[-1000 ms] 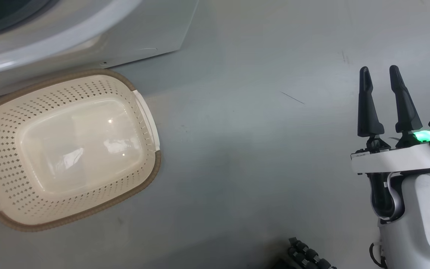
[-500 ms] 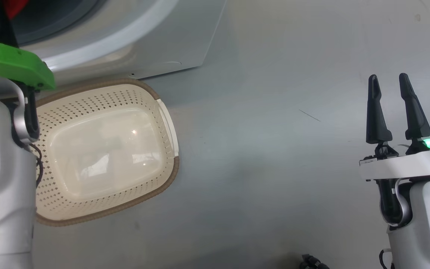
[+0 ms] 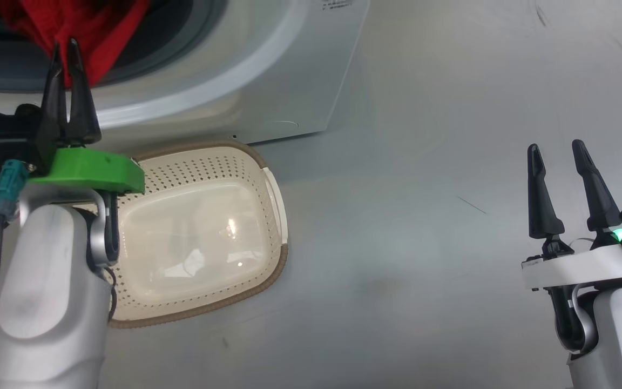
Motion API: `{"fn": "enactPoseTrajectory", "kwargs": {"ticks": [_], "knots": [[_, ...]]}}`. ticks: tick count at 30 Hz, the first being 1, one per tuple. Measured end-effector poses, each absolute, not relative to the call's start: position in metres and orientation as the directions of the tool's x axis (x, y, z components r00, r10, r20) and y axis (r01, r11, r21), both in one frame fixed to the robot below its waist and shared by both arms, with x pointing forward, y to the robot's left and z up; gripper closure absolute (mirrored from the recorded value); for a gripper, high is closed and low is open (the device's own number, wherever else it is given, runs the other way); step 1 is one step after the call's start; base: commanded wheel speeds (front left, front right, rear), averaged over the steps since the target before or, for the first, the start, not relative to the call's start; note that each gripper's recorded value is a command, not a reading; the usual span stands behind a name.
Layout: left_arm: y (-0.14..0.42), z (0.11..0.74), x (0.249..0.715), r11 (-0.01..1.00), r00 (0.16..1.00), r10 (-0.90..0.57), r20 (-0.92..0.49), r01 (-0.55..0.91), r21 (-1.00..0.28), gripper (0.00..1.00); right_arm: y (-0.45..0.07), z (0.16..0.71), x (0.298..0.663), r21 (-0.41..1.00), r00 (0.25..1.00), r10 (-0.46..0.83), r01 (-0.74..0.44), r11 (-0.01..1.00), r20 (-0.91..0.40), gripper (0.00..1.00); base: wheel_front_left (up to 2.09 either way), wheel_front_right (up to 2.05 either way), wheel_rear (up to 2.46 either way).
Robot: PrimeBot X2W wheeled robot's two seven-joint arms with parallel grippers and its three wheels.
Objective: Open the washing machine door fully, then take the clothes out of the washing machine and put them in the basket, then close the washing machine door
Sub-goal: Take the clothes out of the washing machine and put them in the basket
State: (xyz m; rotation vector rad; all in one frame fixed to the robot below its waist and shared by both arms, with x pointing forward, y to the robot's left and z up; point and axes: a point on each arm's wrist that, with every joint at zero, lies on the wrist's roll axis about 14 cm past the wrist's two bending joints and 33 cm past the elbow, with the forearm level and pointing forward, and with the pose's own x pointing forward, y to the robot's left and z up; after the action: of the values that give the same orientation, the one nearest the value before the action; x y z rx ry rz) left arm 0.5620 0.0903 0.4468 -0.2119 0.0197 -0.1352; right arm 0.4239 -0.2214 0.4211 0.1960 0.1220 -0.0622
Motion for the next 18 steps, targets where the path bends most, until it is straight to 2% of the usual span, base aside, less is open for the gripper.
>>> {"fn": "enactPoseTrajectory", "kwargs": {"ticks": [18], "knots": [[0.099,0.526,0.496,0.972,0.976,-0.130,0.176,0.160,-0.170,1.00,-0.193,0.448,0.409,0.207,0.997,0.031,-0.017,0.978,-0.066,0.00,0.00,0.00,0.00]]}}
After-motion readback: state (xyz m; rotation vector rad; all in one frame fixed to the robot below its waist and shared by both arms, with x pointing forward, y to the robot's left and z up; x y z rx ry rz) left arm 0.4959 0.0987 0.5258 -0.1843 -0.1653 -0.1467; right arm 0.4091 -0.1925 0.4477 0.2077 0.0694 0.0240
